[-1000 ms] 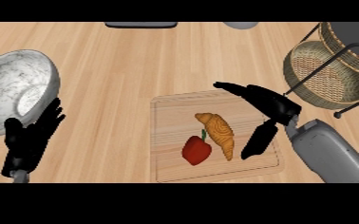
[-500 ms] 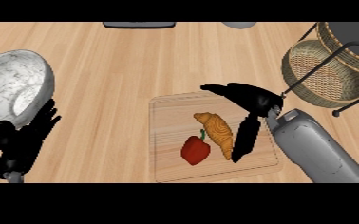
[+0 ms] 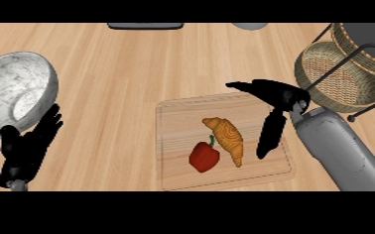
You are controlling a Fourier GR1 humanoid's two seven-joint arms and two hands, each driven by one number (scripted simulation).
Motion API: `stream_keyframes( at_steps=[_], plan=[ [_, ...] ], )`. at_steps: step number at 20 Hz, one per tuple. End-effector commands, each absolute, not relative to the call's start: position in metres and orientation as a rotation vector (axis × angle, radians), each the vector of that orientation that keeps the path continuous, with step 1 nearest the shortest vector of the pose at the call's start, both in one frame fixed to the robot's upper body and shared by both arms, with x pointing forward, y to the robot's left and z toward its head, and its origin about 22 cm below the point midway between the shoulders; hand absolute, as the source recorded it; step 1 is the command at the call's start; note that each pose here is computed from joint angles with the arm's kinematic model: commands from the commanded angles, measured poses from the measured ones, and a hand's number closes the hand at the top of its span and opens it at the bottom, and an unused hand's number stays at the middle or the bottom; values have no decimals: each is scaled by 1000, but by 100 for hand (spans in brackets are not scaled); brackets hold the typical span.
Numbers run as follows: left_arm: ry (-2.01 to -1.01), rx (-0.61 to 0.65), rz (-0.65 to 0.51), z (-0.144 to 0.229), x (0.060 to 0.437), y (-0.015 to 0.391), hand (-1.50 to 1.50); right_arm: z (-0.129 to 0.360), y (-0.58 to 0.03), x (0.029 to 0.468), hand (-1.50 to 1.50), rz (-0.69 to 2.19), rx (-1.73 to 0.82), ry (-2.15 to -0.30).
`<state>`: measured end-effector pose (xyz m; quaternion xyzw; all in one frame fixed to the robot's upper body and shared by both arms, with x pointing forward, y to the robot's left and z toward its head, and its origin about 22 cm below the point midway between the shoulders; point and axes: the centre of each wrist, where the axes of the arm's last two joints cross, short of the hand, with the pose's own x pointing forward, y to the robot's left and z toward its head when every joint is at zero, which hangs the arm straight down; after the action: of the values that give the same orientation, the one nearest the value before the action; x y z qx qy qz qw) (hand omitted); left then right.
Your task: Pick the croissant from the cutting board and place it in the tiered basket
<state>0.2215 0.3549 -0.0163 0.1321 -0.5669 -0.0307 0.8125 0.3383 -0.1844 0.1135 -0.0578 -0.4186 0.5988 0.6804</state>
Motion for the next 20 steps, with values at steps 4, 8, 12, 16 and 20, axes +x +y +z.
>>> stream_keyframes(
  at_steps=[4, 8, 12, 16, 20],
  plan=[
    [-1195, 291, -60, -17, 214, 368, 0, 84, -198, 322, -150, 1331, -65, -917],
    [-1198, 278, -57, -6, 220, 349, 0, 90, -202, 329, -150, 1345, -71, -906],
    [-1198, 257, -56, -26, 228, 348, 0, 70, -194, 327, -150, 1320, -62, -945],
    [-1198, 259, -56, -21, 220, 365, 0, 59, -199, 336, -150, 1343, -54, -939],
    [-1203, 267, -71, -12, 222, 365, 0, 67, -186, 336, -150, 1339, -38, -941]
  ],
)
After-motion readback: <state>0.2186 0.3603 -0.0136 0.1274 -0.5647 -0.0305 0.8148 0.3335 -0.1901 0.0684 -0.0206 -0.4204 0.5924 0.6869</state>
